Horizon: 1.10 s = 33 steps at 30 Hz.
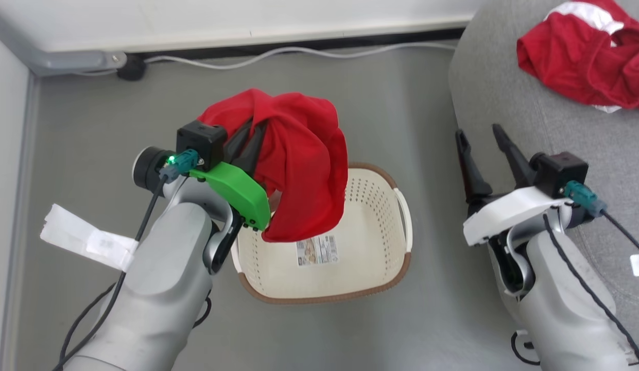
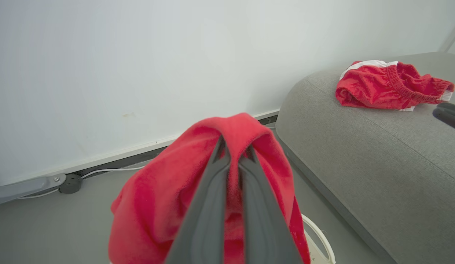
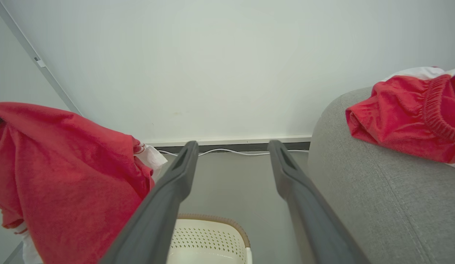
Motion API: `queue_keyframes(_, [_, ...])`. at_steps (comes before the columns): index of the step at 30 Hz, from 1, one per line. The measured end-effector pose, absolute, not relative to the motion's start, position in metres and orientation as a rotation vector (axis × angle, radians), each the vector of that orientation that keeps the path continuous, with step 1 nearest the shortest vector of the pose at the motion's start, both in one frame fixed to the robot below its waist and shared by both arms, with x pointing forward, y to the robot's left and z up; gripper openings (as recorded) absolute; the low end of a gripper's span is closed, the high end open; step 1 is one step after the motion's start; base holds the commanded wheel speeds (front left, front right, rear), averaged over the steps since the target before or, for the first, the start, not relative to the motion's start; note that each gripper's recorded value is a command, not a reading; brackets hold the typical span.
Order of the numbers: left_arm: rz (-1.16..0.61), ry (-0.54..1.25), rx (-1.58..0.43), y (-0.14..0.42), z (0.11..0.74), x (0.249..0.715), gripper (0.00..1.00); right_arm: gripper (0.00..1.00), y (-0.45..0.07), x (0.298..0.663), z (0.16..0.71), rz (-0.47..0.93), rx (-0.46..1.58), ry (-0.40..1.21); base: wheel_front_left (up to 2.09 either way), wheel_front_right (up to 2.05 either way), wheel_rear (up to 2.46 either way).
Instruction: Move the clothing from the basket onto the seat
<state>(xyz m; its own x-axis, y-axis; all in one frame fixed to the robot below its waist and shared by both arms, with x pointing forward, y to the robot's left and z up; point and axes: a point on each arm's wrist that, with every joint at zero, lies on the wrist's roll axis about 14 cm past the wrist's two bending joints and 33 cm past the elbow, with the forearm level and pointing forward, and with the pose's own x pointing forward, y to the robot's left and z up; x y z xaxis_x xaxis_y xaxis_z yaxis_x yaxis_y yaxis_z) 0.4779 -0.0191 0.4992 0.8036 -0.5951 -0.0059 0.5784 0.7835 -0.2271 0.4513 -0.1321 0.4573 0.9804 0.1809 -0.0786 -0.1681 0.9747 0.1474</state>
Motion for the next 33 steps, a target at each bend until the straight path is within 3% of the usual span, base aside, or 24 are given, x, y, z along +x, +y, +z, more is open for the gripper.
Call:
queue_keyframes(19, [-0.658, -0.077, -0.193, -0.013, 0.585, 0.429, 0.0, 1.0, -0.04, 0.39, 0.482, 0.485, 0.085, 0.065, 0.0, 0.0, 0.0])
queue_keyframes(33, [-0.698, -0.079, -0.188, -0.029, 0.599, 0.418, 0.0, 1.0, 0.02, 0.357, 0.482, 0.706, 0.067, 0.084, 0.0, 0.0, 0.0])
